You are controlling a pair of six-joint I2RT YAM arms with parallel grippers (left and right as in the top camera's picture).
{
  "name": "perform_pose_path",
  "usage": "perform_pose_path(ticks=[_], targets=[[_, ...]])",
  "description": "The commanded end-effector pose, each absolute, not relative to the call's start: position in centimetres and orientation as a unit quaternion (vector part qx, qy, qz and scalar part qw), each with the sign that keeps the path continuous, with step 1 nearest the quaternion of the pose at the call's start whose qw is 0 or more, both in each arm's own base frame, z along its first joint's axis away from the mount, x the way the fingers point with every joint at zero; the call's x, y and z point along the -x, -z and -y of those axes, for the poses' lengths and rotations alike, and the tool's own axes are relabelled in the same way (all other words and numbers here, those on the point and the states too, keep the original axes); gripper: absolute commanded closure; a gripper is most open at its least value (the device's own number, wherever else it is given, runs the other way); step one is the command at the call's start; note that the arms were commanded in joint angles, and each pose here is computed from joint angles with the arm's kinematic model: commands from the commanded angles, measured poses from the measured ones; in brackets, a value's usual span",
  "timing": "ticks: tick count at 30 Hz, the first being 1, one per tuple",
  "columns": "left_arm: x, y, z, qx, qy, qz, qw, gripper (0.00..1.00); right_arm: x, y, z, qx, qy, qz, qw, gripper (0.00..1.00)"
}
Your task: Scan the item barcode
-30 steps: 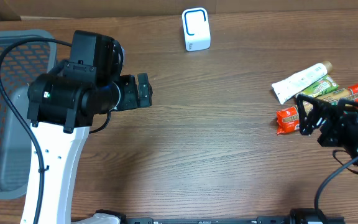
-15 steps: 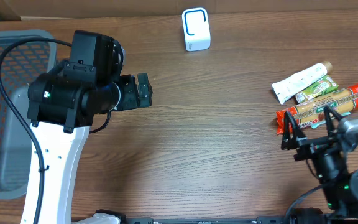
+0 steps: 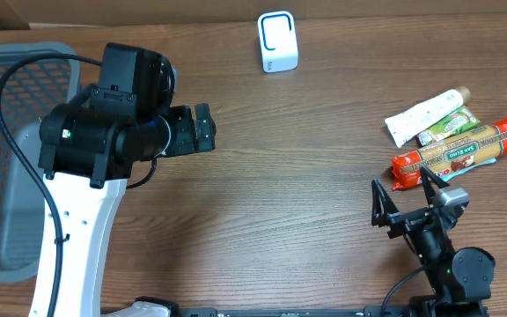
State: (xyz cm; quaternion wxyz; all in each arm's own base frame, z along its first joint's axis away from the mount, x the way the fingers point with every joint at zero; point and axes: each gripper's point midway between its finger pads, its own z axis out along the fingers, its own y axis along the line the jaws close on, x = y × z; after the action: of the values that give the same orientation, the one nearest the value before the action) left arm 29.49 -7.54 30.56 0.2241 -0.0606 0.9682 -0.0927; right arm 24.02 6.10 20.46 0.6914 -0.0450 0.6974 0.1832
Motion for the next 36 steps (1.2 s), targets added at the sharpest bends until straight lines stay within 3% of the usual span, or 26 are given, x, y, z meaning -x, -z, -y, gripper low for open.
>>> perform_pose_path(ticks=[1,9,36], targets=[[-29.6,-31.1,7.6,0.049,0.091,-0.967,0.233,0.01,-23.8,-19.8,-6.4,0.049,-0.187,-0.692,0.695,0.0],[-29.6,-31.1,7.6,0.049,0.091,-0.967,0.233,0.0,-23.5,-17.4,-7.0,0.057,-0.195,-0.706,0.678,0.0],[-29.6,-31.1,7.6,0.049,0.091,-0.967,0.233,0.0,-23.5,-17.5,-7.0,0.057,-0.195,-0.705,0.679,0.0]])
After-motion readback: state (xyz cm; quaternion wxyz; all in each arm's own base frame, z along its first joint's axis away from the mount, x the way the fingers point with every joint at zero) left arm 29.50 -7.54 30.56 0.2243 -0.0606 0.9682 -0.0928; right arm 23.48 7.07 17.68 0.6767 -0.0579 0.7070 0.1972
